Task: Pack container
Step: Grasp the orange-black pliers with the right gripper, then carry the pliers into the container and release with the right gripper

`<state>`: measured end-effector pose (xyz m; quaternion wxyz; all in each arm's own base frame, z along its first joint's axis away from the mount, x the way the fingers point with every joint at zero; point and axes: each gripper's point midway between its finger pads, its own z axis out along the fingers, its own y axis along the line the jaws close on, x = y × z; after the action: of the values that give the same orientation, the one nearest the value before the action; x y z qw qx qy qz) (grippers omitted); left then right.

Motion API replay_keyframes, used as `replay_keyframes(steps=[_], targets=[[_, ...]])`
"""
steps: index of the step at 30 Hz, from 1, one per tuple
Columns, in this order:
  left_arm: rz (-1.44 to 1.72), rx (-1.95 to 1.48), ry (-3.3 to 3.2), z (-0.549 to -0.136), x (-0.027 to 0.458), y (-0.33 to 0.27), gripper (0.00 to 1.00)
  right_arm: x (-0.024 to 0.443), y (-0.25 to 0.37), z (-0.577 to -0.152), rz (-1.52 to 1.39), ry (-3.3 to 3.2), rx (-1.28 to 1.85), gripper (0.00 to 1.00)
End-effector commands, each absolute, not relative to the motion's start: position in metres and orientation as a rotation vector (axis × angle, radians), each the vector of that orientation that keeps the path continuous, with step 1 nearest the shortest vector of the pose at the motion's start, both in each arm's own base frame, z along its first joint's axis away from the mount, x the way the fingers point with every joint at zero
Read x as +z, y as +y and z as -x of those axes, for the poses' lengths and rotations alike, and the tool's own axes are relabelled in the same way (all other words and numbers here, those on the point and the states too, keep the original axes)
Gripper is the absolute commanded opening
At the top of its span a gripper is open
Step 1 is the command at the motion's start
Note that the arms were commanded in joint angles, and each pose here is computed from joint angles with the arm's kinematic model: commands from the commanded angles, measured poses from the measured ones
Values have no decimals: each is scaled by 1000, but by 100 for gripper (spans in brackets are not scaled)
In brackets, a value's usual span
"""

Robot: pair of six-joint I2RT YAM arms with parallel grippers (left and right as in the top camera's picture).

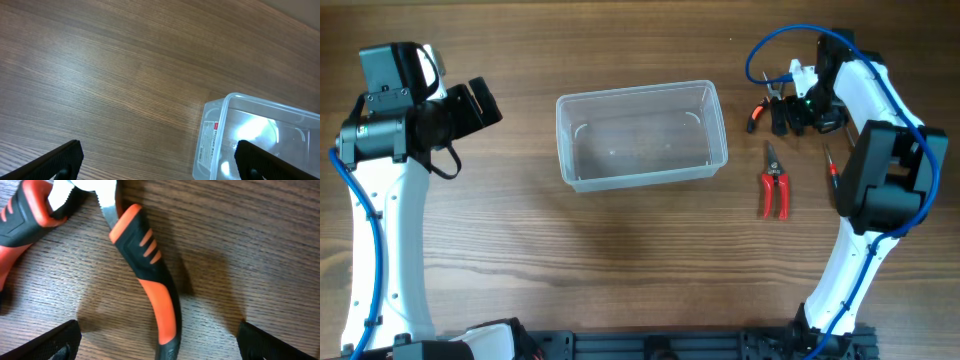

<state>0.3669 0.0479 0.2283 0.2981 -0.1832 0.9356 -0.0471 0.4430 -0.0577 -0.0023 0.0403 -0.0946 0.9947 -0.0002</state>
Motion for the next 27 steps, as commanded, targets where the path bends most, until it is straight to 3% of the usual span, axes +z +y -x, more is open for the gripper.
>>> replay_keyframes(steps=[1, 12, 19, 27], targets=[[508, -134, 2485, -366, 227, 49, 100, -22, -59, -439, 302, 3076, 60, 100], [519, -133, 2530, -357, 221, 47, 100, -19, -43, -460, 535, 2931, 161, 99], [522, -134, 2562, -351, 217, 45, 100, -16, -34, -469, 677, 2840, 210, 91], [508, -139, 2566, -351, 217, 40, 100, -17, -40, -468, 667, 2860, 157, 55]])
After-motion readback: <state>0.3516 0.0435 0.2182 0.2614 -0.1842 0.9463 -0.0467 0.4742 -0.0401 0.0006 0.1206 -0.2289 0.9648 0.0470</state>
